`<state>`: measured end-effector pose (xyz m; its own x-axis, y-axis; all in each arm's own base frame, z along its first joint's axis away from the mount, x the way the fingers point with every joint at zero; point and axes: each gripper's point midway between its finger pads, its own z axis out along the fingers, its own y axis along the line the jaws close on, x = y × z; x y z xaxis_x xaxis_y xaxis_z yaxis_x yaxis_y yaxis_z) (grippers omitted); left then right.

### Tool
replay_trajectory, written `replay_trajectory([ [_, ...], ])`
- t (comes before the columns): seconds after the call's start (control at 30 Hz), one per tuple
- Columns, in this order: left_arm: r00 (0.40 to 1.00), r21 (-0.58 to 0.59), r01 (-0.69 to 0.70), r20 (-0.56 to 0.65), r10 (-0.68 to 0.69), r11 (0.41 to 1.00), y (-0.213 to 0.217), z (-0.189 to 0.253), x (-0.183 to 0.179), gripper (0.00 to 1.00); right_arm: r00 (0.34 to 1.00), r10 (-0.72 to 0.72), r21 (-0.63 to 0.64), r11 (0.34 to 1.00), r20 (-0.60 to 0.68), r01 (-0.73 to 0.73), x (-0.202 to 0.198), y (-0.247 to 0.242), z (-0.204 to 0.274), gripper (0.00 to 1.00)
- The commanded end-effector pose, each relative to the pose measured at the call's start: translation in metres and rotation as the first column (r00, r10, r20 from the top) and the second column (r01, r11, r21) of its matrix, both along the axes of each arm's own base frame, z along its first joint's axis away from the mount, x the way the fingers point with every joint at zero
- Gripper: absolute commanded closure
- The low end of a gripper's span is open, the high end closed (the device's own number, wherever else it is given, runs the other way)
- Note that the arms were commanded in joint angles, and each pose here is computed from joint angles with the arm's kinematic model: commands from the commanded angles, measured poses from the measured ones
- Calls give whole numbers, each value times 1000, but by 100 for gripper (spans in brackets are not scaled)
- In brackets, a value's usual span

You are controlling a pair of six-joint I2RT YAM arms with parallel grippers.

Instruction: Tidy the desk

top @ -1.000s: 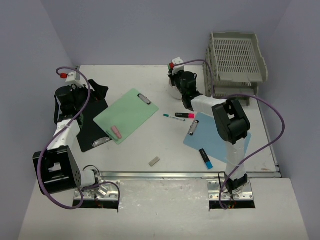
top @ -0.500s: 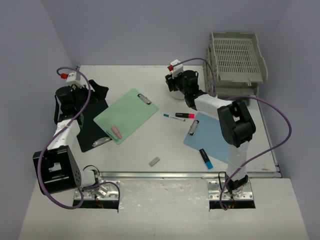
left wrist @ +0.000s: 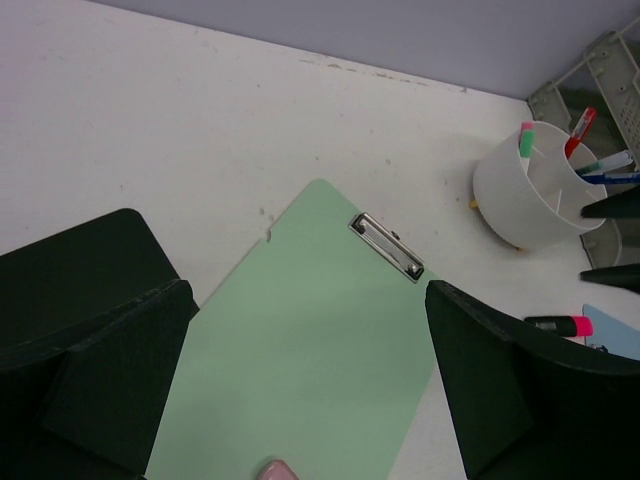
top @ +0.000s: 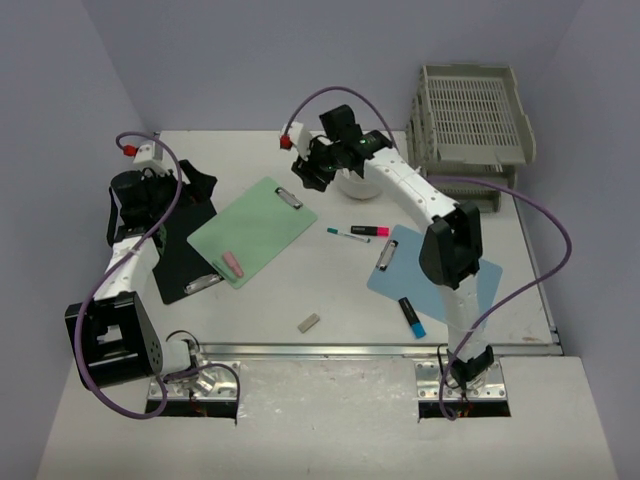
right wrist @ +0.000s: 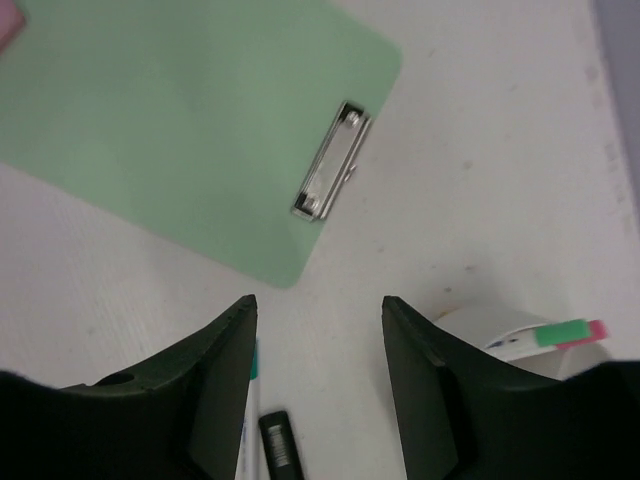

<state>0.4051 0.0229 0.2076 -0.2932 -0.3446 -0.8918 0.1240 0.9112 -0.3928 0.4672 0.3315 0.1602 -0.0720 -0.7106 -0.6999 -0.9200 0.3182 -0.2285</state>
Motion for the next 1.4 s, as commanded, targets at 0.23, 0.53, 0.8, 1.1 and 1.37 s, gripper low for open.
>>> replay_trajectory([
  [0.23,999,36,-18,30,17,999,10,11,0,0,953,-48,-306,951,-300,-48,-40,-44,-105,44],
  [0.53,1000,41,-21,24,20,999,11,7,-1,0,932,-54,-381,920,-357,-92,-53,-58,-141,50],
  [0.8,1000,36,-22,12,22,999,12,2,-2,0,941,-73,-442,893,-331,-86,-51,-61,-159,64],
  [1.1,1000,37,-20,5,20,999,12,2,-3,0,938,-41,-496,856,-343,-144,-73,-55,-170,81],
  [1.37,1000,38,-17,11,17,999,11,10,-4,0,952,-49,-430,898,-301,-90,-71,-33,-125,100],
])
